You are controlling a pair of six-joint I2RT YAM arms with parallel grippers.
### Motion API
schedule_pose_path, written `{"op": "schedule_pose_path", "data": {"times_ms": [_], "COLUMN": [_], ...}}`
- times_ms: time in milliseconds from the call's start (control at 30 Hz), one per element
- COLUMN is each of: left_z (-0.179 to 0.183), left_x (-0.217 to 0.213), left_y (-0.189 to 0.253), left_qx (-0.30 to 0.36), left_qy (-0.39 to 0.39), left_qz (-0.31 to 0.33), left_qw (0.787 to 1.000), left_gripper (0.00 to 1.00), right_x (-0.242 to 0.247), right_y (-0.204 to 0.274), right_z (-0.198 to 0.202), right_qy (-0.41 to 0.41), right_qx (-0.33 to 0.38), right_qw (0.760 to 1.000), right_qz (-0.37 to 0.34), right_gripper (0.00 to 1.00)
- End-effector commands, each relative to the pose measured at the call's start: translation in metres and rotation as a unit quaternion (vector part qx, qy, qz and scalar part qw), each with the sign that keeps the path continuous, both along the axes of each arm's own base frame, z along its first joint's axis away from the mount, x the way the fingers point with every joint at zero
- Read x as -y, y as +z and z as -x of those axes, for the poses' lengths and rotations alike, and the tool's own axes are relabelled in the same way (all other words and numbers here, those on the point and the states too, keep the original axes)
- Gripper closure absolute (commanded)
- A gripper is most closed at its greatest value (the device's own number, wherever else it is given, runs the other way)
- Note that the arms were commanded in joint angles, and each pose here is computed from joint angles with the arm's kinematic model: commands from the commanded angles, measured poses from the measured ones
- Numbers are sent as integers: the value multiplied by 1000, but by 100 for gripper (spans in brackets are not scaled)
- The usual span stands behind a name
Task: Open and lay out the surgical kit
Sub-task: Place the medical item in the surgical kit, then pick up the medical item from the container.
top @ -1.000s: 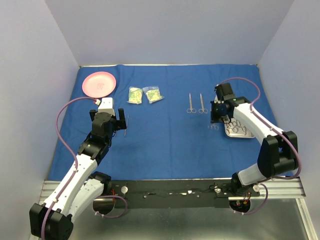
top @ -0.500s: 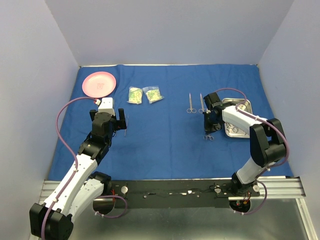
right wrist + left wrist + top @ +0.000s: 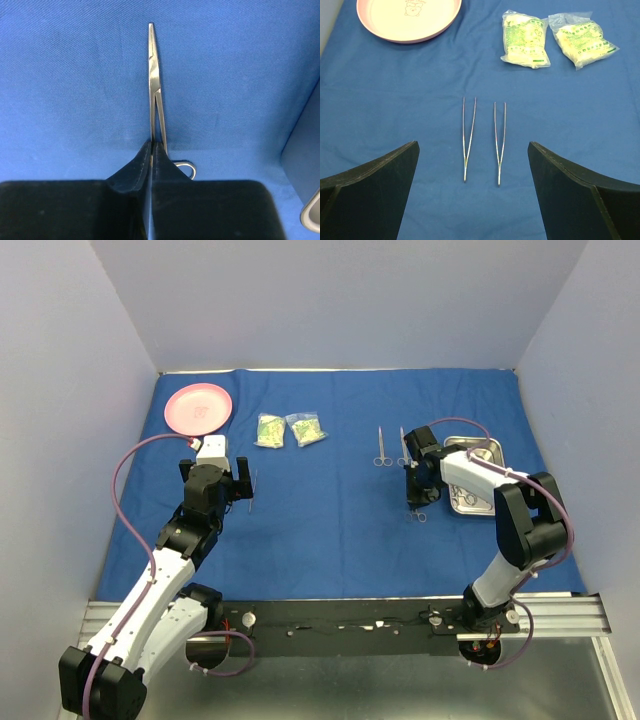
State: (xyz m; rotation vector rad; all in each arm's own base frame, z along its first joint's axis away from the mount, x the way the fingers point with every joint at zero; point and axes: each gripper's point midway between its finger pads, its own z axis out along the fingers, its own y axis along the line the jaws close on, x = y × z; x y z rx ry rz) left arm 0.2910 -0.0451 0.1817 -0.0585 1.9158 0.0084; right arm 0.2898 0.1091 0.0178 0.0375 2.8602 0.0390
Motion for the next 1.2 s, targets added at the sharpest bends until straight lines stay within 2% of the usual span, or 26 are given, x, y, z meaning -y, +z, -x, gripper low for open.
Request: {"op": "schedule_pose_path", "data": {"times_ms": [0,33,133,333,467,567,800,900,1167], "left_z": [-2,-2,-2,-3,-3,-3,-3,-2,-2], "left_x": [0,0,0,1,0,0,1,2,1], "left_y": [7,6,5,3,2,2,4,5,7], "left_qx": [13,12,11,6,6,6,9,12,16], "left_qy": [1,1,1,1,2,2,1,-2,-2], "left_qz": [2,2,1,0,-1,-1,0,3,3], "left_qw": [1000,1000,1000,1000,1000,1000,1000,1000,1000], "left_gripper": [1,1,1,1,1,1,1,1,1], "right_x": [-3,-5,-6,-1,17,47,123,145,156], "right_y": [8,15,36,89,115,120,106,92,60], "right_z": [1,-2,-7,-28,-44,-55,-71,-76,-94], "right_qy": [-2,-2,0,9,13,-14,-122,-144,-105], "right_qx": [3,12,33,93,127,134,141,132,93], "right_qw": [1000,1000,999,996,991,990,982,981,990], "right_qz": [-1,-4,-11,2,33,48,-1,-1,8], "right_gripper": [80,72,60,50,50,50,51,54,60]}}
